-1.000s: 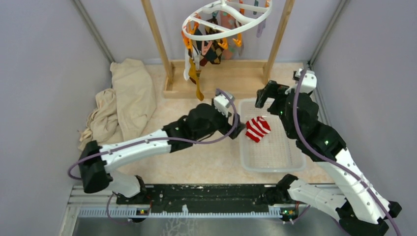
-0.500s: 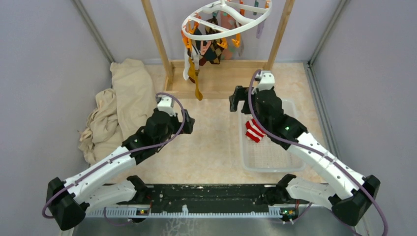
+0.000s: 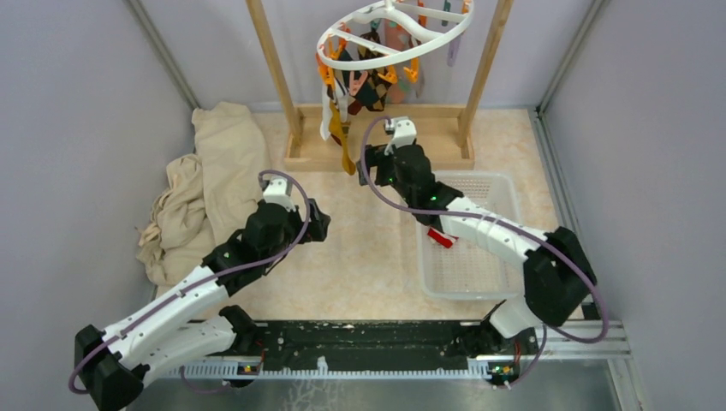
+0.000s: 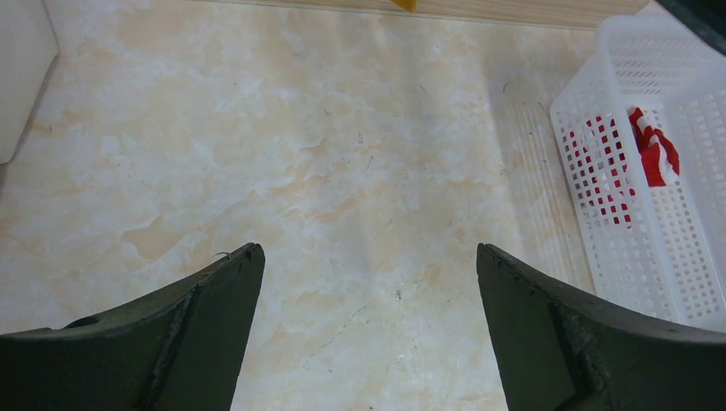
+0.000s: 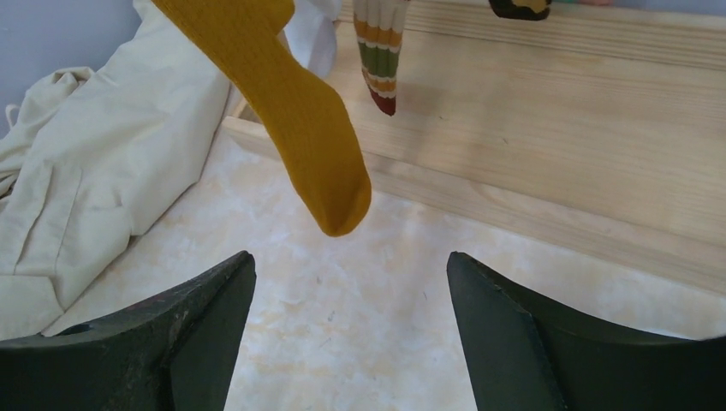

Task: Remove the socks clipped to the hanger
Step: Remove the sock from the hanger.

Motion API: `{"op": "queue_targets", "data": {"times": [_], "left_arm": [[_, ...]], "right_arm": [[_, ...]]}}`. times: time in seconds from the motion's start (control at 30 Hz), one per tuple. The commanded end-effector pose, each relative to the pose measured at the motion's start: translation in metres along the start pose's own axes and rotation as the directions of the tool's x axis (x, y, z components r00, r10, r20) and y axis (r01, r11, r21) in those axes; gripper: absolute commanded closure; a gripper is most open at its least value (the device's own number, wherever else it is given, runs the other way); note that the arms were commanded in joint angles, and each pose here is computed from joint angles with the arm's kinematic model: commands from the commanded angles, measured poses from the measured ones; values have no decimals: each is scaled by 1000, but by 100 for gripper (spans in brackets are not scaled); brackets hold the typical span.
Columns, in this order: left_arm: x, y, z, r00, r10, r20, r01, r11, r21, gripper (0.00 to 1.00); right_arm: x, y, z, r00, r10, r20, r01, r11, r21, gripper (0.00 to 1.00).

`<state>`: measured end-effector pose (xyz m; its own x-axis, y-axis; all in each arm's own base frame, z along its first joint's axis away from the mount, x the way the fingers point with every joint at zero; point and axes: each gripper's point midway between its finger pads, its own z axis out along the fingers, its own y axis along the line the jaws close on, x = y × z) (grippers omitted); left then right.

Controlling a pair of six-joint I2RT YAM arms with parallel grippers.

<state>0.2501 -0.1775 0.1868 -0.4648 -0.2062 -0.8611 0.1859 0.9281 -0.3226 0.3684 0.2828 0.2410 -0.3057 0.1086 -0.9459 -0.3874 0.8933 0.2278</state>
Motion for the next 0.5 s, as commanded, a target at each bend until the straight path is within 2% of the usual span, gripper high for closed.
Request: {"op": "queue_targets", "data": {"times": [0.0, 0.47], "left_arm": [[4, 3, -4, 1000, -17, -13, 17, 1000, -3, 1], [1, 2, -10, 1000, -16, -22, 16, 1000, 3, 1]], "right_arm": [[-51, 36, 26, 982, 26, 188, -8, 995, -97, 18], [-26, 68, 96, 974, 104, 202, -66, 980, -188, 19]]}}
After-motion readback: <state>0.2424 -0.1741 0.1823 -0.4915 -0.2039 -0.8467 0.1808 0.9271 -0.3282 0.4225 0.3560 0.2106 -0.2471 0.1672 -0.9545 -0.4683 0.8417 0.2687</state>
